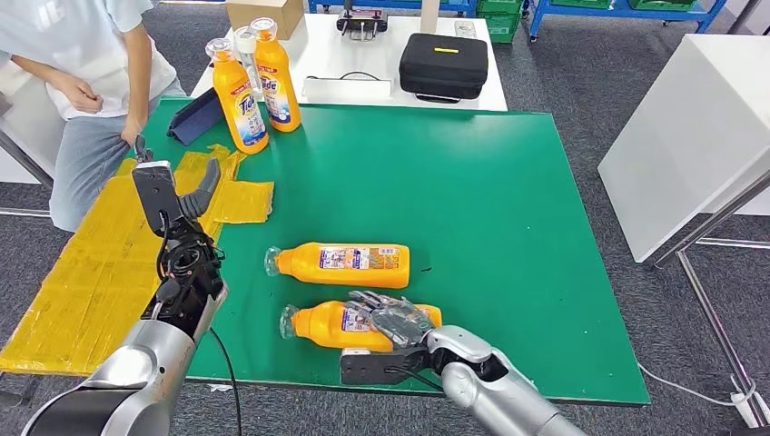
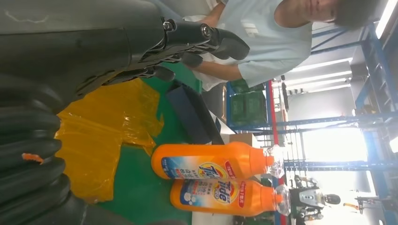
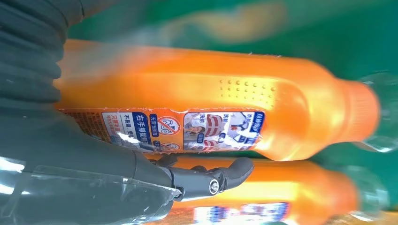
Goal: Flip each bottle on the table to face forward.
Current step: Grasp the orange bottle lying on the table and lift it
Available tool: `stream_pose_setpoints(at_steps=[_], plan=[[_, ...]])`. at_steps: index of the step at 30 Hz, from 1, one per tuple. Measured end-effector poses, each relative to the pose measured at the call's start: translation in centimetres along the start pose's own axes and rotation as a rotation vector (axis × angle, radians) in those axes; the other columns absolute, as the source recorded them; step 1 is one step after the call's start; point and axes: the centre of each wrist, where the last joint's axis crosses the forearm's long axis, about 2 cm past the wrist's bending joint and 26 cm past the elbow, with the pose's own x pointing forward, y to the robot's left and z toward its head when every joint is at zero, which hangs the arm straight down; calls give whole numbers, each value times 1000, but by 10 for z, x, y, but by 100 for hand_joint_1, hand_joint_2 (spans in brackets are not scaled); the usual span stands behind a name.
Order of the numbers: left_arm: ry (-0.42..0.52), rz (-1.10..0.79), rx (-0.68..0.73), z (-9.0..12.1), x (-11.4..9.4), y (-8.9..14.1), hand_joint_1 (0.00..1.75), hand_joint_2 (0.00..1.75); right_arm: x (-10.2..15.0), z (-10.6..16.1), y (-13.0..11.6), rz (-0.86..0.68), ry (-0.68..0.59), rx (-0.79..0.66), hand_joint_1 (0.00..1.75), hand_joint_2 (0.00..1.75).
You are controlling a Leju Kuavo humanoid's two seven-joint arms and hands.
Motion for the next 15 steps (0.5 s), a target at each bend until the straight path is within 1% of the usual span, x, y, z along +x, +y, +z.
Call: stream_pose_setpoints(at_steps=[6, 10, 13, 14, 15], plan=[[14, 2, 13, 1, -2, 1, 0, 175, -35, 15, -10, 56, 79, 40, 0, 175], [24, 7, 17, 2, -3, 2, 0, 175, -79, 43, -20, 59, 192, 76, 0, 175], [30, 8, 18, 2, -5, 4, 0, 175, -103, 65, -18, 48, 264, 84, 0, 175], [32, 8, 19, 2, -5, 4, 0, 175, -109, 72, -15, 45, 281, 85, 24, 175], [34, 8, 20, 2, -5, 5, 0, 175, -114, 78, -13, 44, 296, 87, 61, 175]])
